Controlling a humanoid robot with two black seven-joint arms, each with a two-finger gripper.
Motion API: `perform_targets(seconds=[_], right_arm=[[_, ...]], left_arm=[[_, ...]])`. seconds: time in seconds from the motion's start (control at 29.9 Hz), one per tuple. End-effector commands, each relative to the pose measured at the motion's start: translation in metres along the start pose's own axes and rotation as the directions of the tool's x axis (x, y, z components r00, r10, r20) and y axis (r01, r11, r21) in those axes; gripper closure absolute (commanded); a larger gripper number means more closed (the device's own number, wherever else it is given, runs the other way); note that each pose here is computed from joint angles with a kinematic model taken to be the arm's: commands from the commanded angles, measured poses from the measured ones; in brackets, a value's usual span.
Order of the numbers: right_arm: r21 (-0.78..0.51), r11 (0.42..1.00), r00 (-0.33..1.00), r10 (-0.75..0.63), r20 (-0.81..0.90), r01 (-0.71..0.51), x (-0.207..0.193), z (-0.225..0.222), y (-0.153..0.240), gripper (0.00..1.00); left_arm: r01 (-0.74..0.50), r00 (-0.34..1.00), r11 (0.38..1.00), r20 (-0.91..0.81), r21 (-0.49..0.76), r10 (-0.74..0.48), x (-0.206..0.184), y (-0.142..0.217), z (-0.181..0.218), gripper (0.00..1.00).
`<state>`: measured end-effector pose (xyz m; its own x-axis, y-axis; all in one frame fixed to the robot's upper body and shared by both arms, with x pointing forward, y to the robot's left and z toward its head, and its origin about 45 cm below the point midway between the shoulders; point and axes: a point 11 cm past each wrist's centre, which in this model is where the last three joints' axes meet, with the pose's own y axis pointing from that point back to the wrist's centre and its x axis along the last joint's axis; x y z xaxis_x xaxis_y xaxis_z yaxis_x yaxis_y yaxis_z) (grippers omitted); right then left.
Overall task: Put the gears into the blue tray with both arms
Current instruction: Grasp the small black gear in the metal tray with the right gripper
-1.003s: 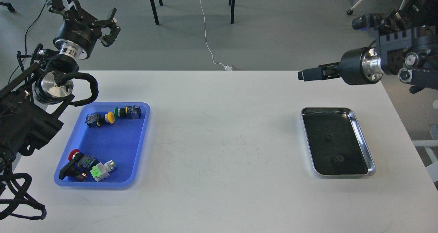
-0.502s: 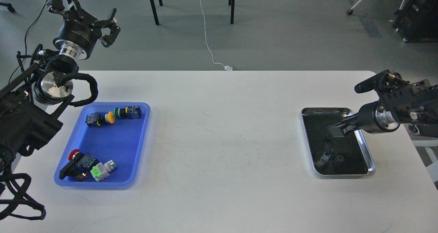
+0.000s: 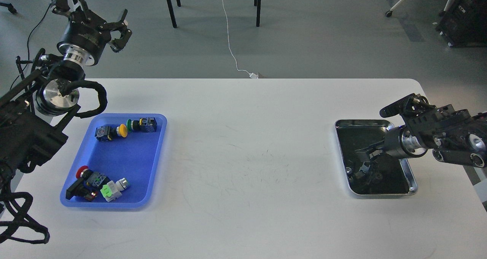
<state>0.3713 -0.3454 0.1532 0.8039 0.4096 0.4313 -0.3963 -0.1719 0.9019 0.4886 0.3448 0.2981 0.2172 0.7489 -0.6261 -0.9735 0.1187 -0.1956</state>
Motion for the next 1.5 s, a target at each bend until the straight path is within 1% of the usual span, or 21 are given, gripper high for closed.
perform_targets(seconds=[0.0, 0.17, 0.3, 0.37, 0.5, 0.67, 0.74, 0.87, 1.04, 1.07, 1.1, 1.14, 1.17, 1.4, 1.47], right_arm=[[-0.001, 1.0, 1.0, 0.007, 0.008, -0.007, 0.0, 0.001, -0.002, 0.37], [0.004, 1.0, 1.0, 0.01, 0.015, -0.011, -0.004, -0.002, -0.014, 0.5], [-0.019, 1.0, 1.0, 0.014, 0.014, -0.014, -0.006, 0.005, -0.018, 0.5], [-0.013, 1.0, 1.0, 0.017, 0.015, -0.016, -0.005, 0.004, -0.019, 0.53], [-0.001, 1.0, 1.0, 0.02, 0.012, -0.02, -0.003, -0.002, -0.021, 0.7], [0.002, 1.0, 1.0, 0.016, 0.011, -0.016, -0.004, -0.002, -0.02, 0.85], [0.001, 1.0, 1.0, 0.016, 0.015, -0.016, -0.004, 0.0, -0.019, 0.87], [-0.006, 1.0, 1.0, 0.022, 0.019, -0.022, -0.003, 0.005, -0.014, 0.88], [-0.004, 0.999, 0.999, 0.033, 0.024, -0.033, 0.002, 0.008, -0.003, 0.87], [-0.003, 0.999, 0.999, 0.034, 0.024, -0.034, 0.003, 0.007, -0.003, 0.85], [-0.003, 0.999, 0.999, 0.033, 0.025, -0.033, 0.002, 0.007, -0.002, 0.79], [-0.003, 0.999, 0.999, 0.035, 0.024, -0.035, 0.002, 0.007, -0.002, 0.7], [-0.001, 0.999, 0.999, 0.032, 0.025, -0.032, 0.002, 0.007, -0.002, 0.66], [0.002, 0.999, 0.999, 0.037, 0.028, -0.037, 0.003, 0.005, -0.003, 0.45], [0.002, 0.999, 0.999, 0.034, 0.024, -0.034, 0.003, 0.005, -0.003, 0.42]], left_arm=[[-0.001, 1.0, 1.0, 0.007, 0.0, 0.001, 0.001, 0.0, 0.002, 0.02], [-0.006, 1.0, 1.0, 0.012, -0.002, 0.006, 0.004, 0.001, 0.004, 0.02], [-0.009, 1.0, 1.0, 0.02, -0.006, 0.009, 0.006, 0.002, 0.008, 0.02], [-0.011, 1.0, 1.0, 0.024, -0.008, 0.011, 0.008, 0.003, 0.01, 0.02], [-0.014, 1.0, 1.0, 0.027, -0.011, 0.014, 0.009, 0.003, 0.013, 0.02], [-0.015, 0.999, 1.0, 0.03, -0.013, 0.015, 0.01, 0.004, 0.014, 0.02], [-0.016, 0.999, 1.0, 0.033, -0.013, 0.017, 0.01, 0.004, 0.015, 0.02], [-0.018, 0.999, 1.0, 0.034, -0.015, 0.019, 0.012, 0.005, 0.017, 0.02], [-0.02, 0.999, 1.0, 0.037, -0.018, 0.021, 0.013, 0.005, 0.019, 0.02], [-0.02, 0.999, 1.0, 0.036, -0.019, 0.021, 0.012, 0.005, 0.02, 0.02], [-0.021, 0.999, 1.0, 0.038, -0.02, 0.021, 0.013, 0.005, 0.02, 0.02], [-0.021, 0.999, 1.0, 0.038, -0.02, 0.021, 0.013, 0.005, 0.02, 0.02], [-0.021, 0.999, 1.0, 0.038, -0.02, 0.021, 0.013, 0.005, 0.02, 0.02], [-0.024, 0.999, 0.999, 0.047, -0.026, 0.025, 0.015, 0.006, 0.026, 0.02], [-0.023, 0.999, 0.999, 0.047, -0.026, 0.025, 0.015, 0.006, 0.026, 0.02]])
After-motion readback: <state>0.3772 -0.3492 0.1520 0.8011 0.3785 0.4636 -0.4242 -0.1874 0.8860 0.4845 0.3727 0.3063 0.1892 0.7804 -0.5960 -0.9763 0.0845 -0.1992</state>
